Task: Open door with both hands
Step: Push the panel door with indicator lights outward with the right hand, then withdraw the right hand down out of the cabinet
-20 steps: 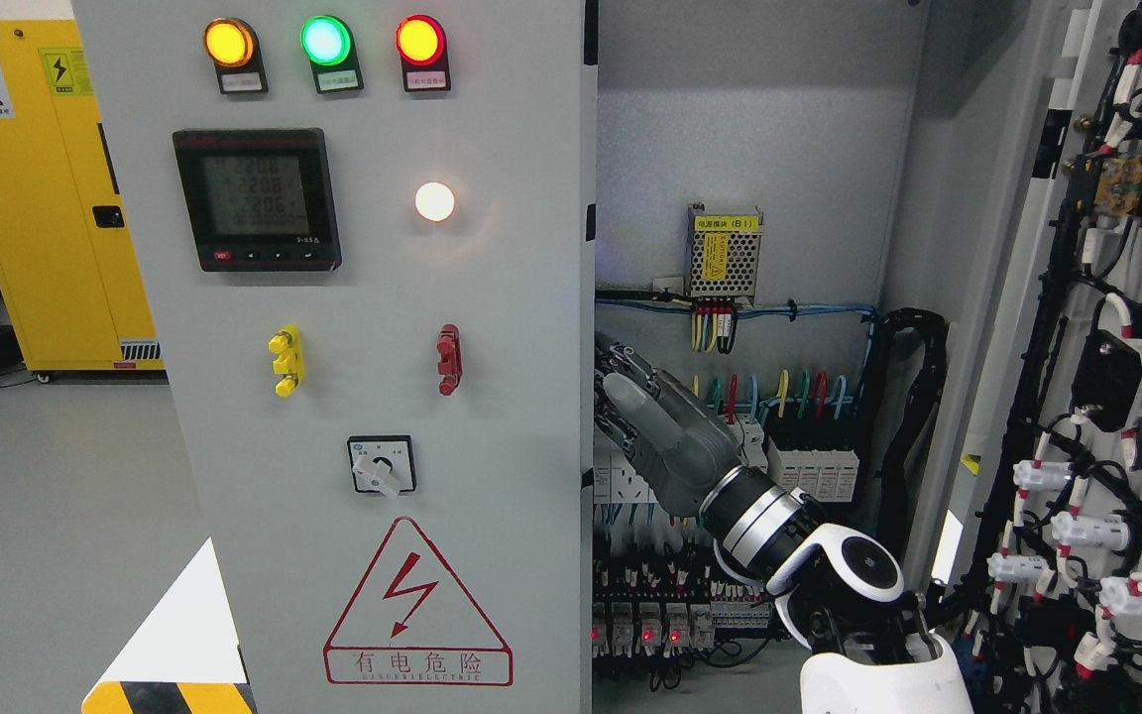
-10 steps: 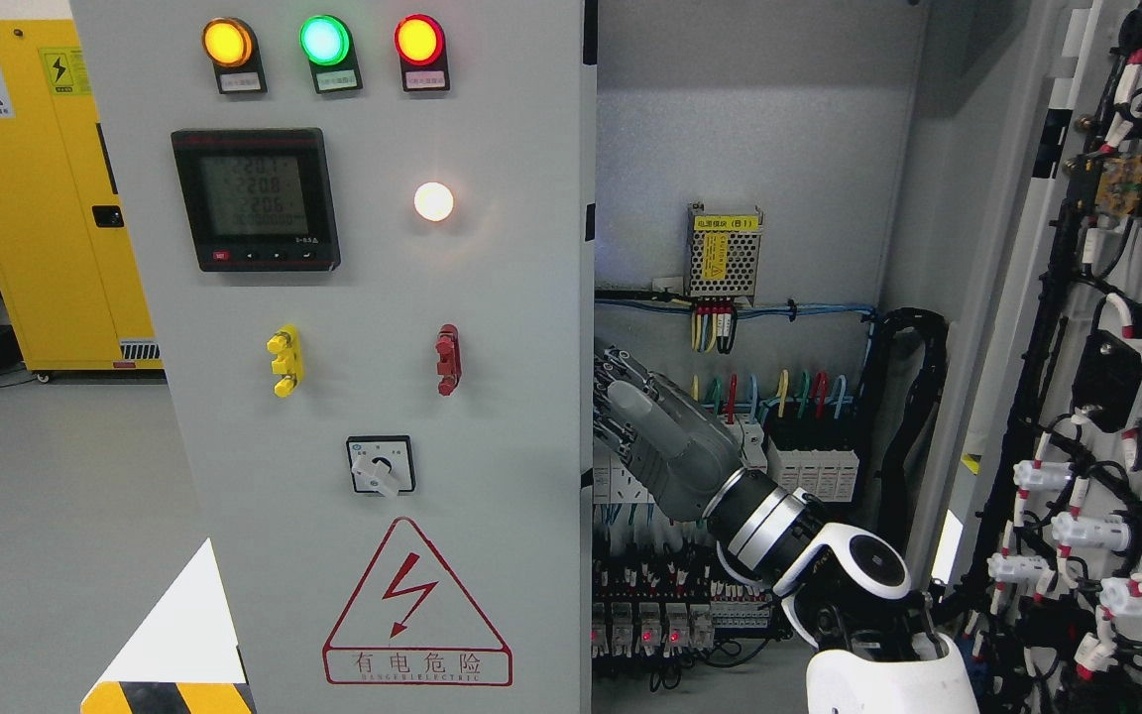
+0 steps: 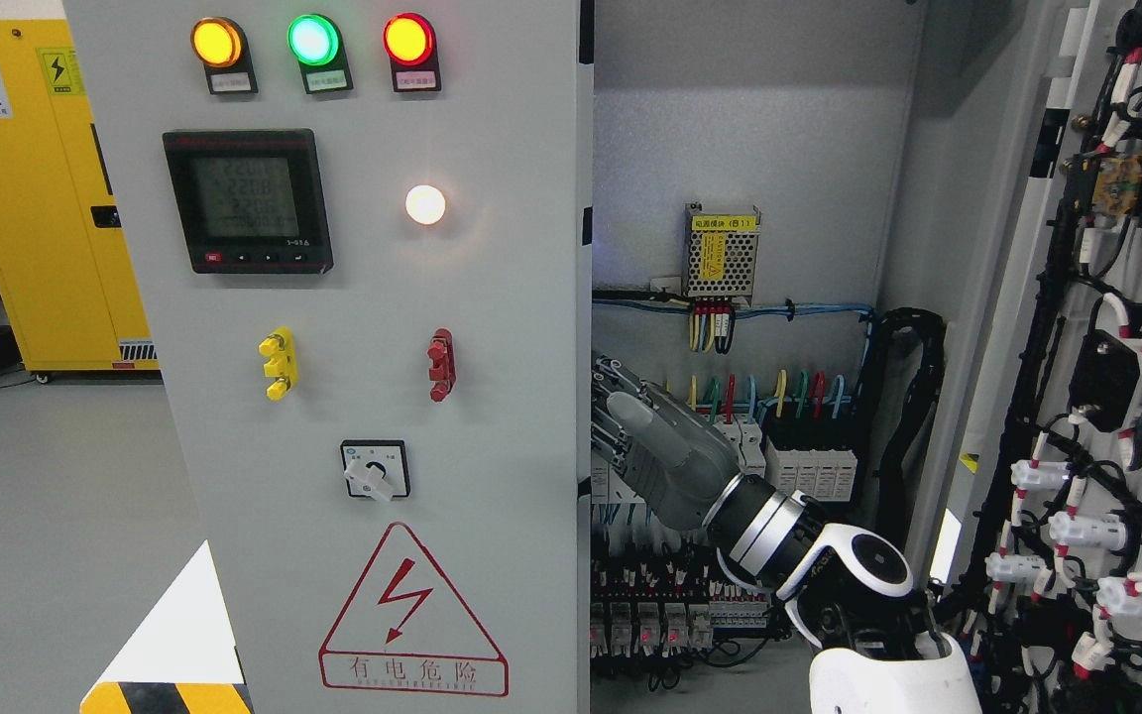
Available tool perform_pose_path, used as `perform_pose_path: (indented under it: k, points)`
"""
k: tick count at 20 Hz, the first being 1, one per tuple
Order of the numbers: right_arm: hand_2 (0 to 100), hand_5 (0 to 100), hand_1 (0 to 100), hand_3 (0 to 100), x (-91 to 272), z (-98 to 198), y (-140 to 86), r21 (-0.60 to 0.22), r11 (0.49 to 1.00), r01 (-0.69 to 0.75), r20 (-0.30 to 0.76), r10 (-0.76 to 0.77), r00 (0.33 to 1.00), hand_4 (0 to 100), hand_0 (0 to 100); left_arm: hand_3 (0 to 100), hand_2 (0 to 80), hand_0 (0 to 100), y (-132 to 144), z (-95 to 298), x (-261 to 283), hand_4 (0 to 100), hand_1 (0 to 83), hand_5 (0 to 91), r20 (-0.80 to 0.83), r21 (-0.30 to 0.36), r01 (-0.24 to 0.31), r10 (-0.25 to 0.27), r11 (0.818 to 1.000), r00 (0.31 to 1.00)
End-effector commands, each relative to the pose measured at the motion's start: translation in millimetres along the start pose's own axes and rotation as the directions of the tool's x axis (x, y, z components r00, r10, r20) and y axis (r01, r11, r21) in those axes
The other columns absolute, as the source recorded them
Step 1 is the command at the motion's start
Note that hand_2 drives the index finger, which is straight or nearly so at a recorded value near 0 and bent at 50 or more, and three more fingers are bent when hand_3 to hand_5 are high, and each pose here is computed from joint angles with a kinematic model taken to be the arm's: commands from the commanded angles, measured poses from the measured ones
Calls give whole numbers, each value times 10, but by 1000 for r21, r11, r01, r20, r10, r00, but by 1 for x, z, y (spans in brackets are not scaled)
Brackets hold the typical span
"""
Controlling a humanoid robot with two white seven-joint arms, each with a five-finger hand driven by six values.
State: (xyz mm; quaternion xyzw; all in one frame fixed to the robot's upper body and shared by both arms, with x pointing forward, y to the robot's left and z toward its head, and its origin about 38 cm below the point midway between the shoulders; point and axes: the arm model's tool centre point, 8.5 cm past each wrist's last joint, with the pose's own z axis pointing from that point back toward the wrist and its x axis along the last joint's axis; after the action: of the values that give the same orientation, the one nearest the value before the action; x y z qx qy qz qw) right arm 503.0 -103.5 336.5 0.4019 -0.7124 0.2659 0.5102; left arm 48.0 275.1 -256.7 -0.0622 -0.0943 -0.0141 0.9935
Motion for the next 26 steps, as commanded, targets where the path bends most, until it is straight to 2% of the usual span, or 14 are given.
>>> perform_pose_path:
  k: [1, 6, 9, 12, 16, 19, 24, 26]
  points:
    - [40, 0, 500, 0, -2, -4, 4, -1, 1000, 0, -11, 0, 1000, 0, 0, 0, 0, 120, 1, 0, -1, 0, 556, 0, -3, 1, -1, 1, 1000, 1000]
    - [40, 0, 500, 0, 3, -1, 9, 8, 1000, -13, 6, 13, 1000, 0, 0, 0, 0, 120, 3, 1, -2, 0, 556, 0, -5, 4, -1, 1, 1000, 1000]
    - [40, 0, 500, 0, 1, 0, 20, 70, 997, -23, 6, 22, 1000, 0, 0, 0, 0, 120, 3, 1, -2, 0, 556, 0, -5, 4, -1, 1, 1000, 1000]
    - [40, 0, 500, 0, -7, 5, 29, 85, 996, -20, -1, 20, 1000, 0, 0, 0, 0, 120, 6, 1, 2, 0, 556, 0, 0, 9, 2, -2, 1000, 1000]
    - [40, 0, 500, 0, -33, 2, 73, 197, 980, -21, -50, 32, 998, 0, 0, 0, 0, 120, 1, 0, 2, 0, 556, 0, 1, 1, 0, 0, 1000, 1000]
    - [40, 0, 500, 0, -52, 7, 97, 237, 971, 17, -101, 7, 995, 0, 0, 0, 0, 120, 2, 0, 1, 0, 556, 0, -2, 3, -1, 1, 1000, 1000]
    - [40, 0, 500, 0, -99, 20, 160, 350, 935, 65, -201, 7, 980, 0, 0, 0, 0, 120, 4, 1, 1, 0, 556, 0, -1, 6, 0, 0, 1000, 1000]
    - [40, 0, 500, 0, -113, 21, 185, 371, 925, 84, -224, 1, 975, 0, 0, 0, 0, 120, 3, 1, 1, 0, 556, 0, -1, 4, 0, 0, 1000, 1000]
